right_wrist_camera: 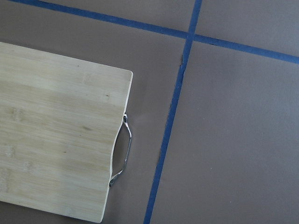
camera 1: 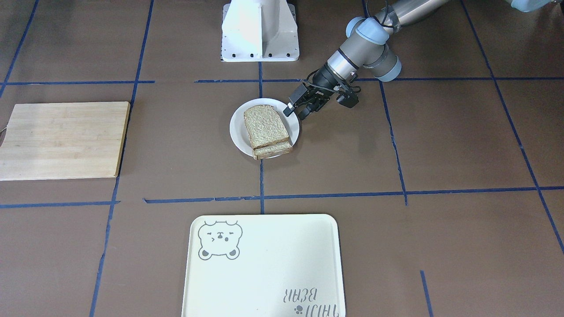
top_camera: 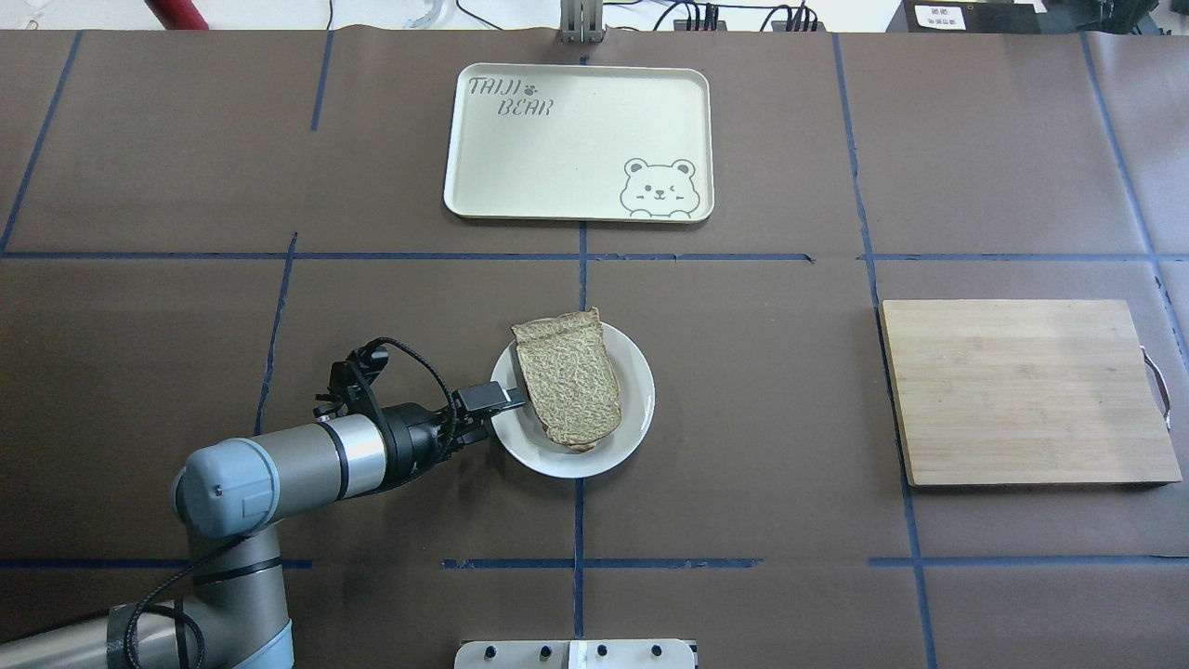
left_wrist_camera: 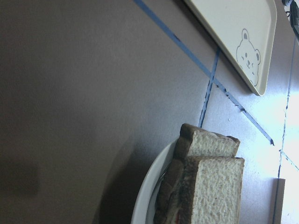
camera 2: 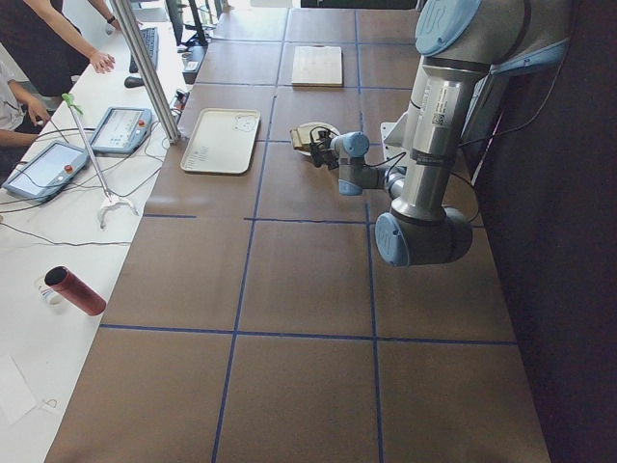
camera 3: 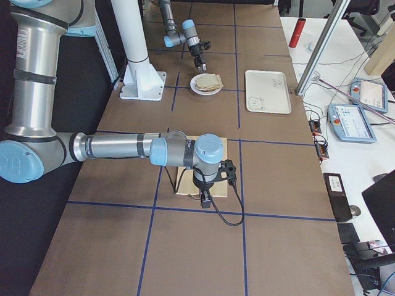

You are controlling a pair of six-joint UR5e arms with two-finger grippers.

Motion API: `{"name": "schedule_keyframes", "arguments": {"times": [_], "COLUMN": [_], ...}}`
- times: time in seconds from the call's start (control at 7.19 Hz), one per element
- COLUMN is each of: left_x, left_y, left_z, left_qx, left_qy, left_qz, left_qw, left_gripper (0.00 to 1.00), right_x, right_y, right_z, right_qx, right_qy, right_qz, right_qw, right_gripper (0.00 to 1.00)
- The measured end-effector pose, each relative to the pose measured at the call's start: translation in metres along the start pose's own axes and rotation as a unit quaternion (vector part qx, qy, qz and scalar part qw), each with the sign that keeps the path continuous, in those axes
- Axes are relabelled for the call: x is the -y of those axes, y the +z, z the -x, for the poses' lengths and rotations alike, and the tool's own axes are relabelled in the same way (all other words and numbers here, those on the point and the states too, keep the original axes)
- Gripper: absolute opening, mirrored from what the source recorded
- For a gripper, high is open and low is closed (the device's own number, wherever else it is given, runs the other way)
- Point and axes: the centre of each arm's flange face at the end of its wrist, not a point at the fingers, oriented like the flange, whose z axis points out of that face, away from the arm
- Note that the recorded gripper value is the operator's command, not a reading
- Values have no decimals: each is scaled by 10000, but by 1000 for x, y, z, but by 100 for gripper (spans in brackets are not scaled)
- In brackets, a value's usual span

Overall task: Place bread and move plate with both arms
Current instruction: 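Move the left gripper to the plate rim nearest the robot and grip it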

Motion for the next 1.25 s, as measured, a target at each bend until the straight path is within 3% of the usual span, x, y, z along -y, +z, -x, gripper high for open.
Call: {"name": "schedule_keyframes", "arguments": {"times": [0.14, 0.56, 0.7, 0.97, 1.25], "left_x": [-2, -4, -4, -5, -5], "left_y": [2, 5, 6, 8, 8], "left_z": [0, 1, 3, 6, 7], "left_qx": [-28, -24, -11, 21, 24], "left_qy": [-76, -258, -264, -265, -264], "left_qz": [1, 11, 9, 8, 13], "left_qw": [10000, 9997, 9996, 9996, 9996], "left_gripper": [39, 36, 31, 6, 0], "right_x": [0, 0, 0, 0, 0], "right_y": [0, -1, -1, -1, -1], "right_z": [0, 1, 1, 1, 1], "right_qx": [2, 2, 2, 3, 2], "right_qy": [-1, -3, -3, -3, -3], "right_qz": [-4, -9, -9, -9, -9], "right_qw": [10000, 10000, 10000, 10000, 10000], "right_gripper": [100, 100, 100, 100, 100]}}
